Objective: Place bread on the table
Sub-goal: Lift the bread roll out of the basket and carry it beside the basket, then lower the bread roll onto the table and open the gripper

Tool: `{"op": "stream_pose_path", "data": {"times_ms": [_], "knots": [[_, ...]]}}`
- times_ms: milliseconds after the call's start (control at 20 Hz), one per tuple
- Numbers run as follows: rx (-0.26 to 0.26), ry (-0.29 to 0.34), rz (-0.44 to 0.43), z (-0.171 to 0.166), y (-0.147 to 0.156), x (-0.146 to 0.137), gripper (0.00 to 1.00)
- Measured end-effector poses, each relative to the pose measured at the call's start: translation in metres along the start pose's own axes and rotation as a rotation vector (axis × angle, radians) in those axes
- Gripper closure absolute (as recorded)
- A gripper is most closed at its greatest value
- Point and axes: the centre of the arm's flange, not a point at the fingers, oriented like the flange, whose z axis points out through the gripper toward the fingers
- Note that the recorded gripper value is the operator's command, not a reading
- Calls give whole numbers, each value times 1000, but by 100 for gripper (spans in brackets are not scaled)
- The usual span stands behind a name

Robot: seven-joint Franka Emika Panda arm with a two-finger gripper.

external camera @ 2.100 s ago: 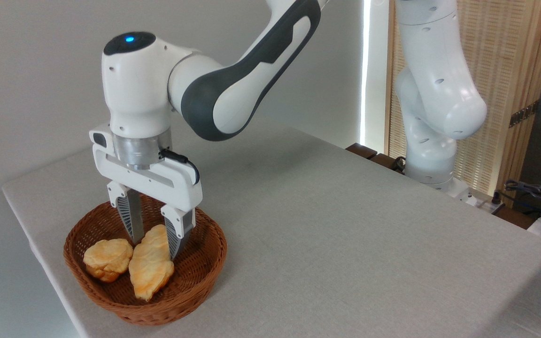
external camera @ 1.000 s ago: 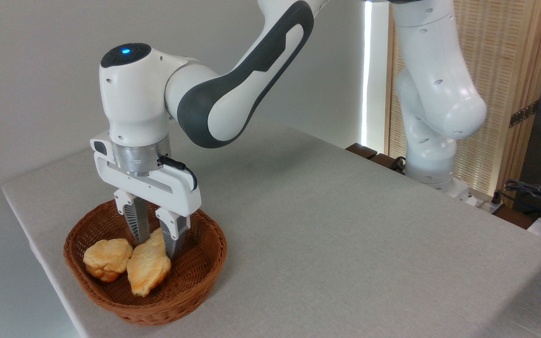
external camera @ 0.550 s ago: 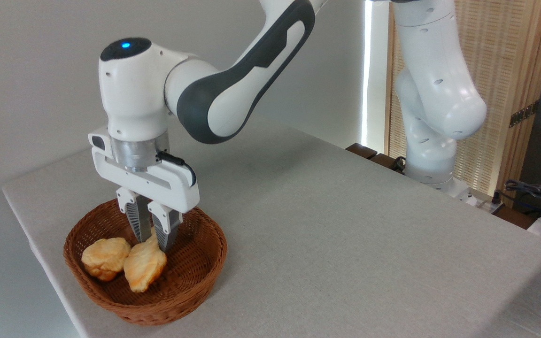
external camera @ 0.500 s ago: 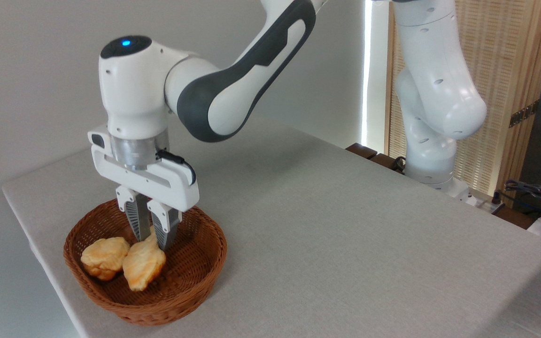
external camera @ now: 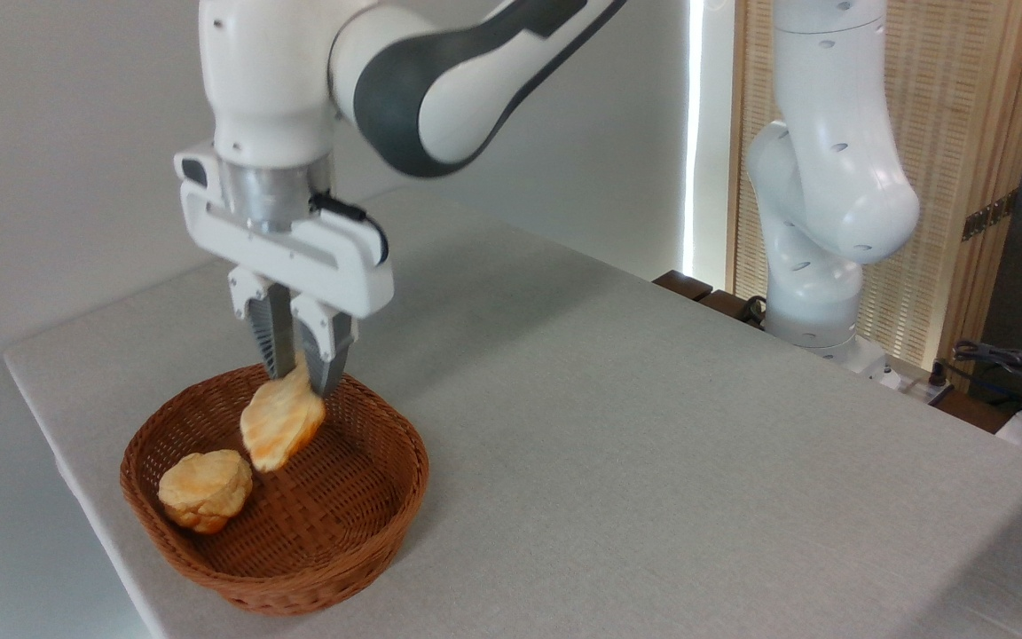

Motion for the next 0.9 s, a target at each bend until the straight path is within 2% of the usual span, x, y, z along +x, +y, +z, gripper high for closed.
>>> {"op": "stream_pose_path", "data": {"times_ms": [100, 150, 450, 650, 850, 900], "knots": [[-21, -32, 22, -9, 5, -8, 52], [-27, -43, 32, -11, 6, -10, 47], [-72, -113, 128, -14, 21, -27, 47], [-73, -157, 215, -2, 37, -43, 46], [-69, -242, 320, 20, 58, -65, 46], [-78, -267, 341, 25, 61, -71, 43]]}}
